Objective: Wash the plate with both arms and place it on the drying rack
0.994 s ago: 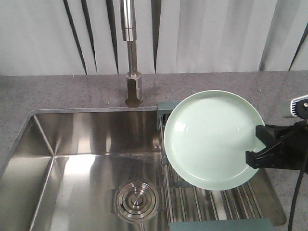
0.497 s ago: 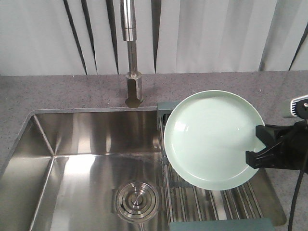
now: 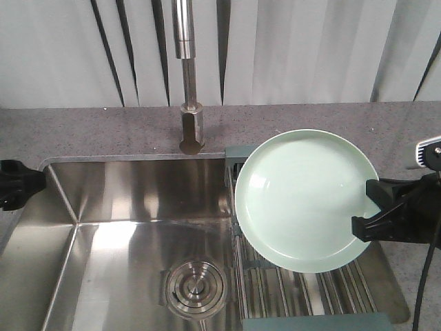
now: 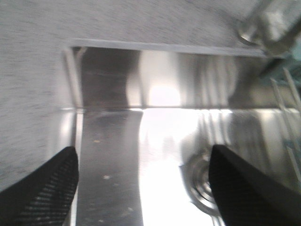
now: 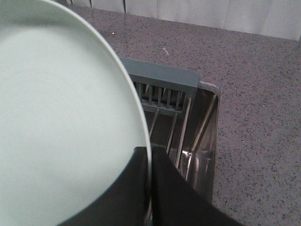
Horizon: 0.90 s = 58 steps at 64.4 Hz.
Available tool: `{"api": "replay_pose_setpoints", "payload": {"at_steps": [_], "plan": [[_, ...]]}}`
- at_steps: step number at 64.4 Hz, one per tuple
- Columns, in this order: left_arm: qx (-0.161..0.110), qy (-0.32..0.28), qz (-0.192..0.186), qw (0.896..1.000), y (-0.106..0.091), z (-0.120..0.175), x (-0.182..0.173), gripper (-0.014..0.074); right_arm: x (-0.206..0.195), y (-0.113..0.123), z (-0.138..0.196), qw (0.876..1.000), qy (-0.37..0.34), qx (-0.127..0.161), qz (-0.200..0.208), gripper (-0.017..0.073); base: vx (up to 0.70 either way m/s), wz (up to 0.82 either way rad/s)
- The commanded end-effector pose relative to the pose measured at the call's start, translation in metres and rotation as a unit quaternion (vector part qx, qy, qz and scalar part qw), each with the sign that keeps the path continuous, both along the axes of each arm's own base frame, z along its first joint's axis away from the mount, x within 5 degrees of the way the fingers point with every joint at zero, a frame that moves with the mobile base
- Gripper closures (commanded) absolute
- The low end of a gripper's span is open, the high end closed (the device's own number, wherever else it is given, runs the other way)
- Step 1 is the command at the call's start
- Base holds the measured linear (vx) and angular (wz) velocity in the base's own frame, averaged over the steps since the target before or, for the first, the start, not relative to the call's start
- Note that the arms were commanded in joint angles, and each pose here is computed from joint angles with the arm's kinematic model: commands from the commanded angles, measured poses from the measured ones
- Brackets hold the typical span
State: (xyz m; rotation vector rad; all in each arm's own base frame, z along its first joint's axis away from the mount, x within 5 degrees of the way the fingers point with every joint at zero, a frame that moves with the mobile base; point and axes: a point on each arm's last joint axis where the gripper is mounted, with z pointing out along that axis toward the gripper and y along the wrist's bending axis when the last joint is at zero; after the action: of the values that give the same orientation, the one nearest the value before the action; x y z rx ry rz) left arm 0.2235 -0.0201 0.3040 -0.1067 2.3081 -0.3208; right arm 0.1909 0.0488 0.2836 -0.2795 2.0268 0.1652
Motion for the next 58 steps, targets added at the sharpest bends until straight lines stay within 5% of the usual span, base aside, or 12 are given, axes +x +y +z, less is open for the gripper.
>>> {"api": "replay_pose_setpoints", "payload": {"at_steps": [1,15,28,44,58], "plan": [[-0.037,-0.040,-0.062,0.997,-0.014,0.022,0.013,0.0038,0.003,-0.001,0.018,0.998,-0.057,0.010,-0.006,0.0564,0.00,0.00],[-0.112,-0.069,-0.219,0.967,-0.042,0.036,0.034,0.0038,0.003,-0.001,0.018,0.998,-0.057,0.010,-0.006,0.0564,0.00,0.00],[-0.170,-0.106,-0.355,0.913,-0.061,0.043,0.058,0.0038,0.003,-0.001,0.018,0.998,-0.057,0.010,-0.006,0.0564,0.00,0.00],[-0.260,-0.112,-0.432,0.856,-0.073,0.048,0.105,0.0038,0.003,-0.001,0.018,0.998,-0.057,0.010,-0.006,0.0564,0.00,0.00],[-0.273,-0.136,-0.429,0.850,-0.075,0.051,0.145,0.0038,0.003,-0.001,0.018,0.998,-0.057,0.010,-0.006,0.0564,0.00,0.00]]}}
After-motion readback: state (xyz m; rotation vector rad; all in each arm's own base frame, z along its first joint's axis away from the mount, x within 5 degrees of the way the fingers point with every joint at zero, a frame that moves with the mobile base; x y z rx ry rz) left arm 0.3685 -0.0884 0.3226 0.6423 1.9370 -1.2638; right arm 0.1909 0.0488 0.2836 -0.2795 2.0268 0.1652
